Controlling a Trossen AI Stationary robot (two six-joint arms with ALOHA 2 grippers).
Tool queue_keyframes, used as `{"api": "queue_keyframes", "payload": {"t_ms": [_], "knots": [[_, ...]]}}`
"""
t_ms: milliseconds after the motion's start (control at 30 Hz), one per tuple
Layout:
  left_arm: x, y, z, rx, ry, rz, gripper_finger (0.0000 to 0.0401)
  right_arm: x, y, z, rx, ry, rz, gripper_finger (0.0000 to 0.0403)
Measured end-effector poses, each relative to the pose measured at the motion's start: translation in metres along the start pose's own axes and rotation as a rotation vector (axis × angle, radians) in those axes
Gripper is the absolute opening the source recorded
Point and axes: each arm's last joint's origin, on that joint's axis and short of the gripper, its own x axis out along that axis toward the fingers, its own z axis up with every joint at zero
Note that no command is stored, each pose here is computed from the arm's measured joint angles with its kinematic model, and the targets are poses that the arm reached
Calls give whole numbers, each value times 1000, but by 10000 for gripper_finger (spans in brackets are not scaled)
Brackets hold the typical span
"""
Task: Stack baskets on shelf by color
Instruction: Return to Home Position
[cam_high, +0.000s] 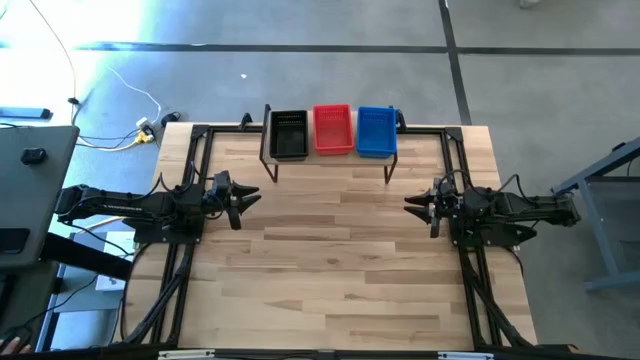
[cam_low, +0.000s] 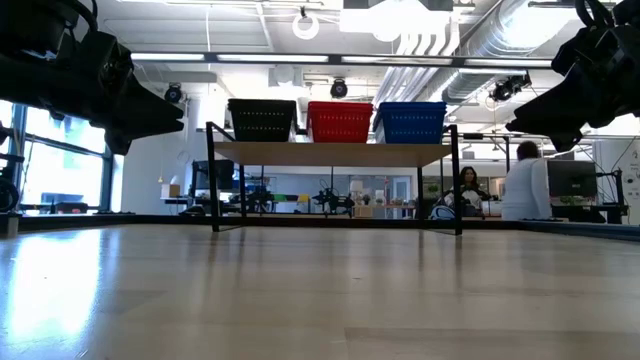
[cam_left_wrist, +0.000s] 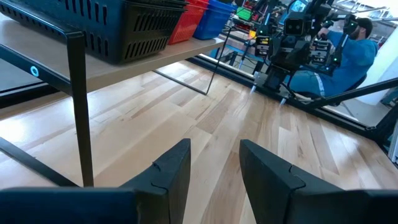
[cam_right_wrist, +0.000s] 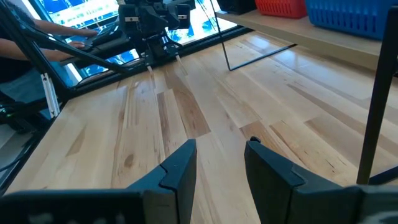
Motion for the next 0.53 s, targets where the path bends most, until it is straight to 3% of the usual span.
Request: {"api": "queue_keyframes", "payload": {"t_ms": [533], "knots": [[0,0,0,0,0,0,127,0,0,0,3,0,0,122]]}}
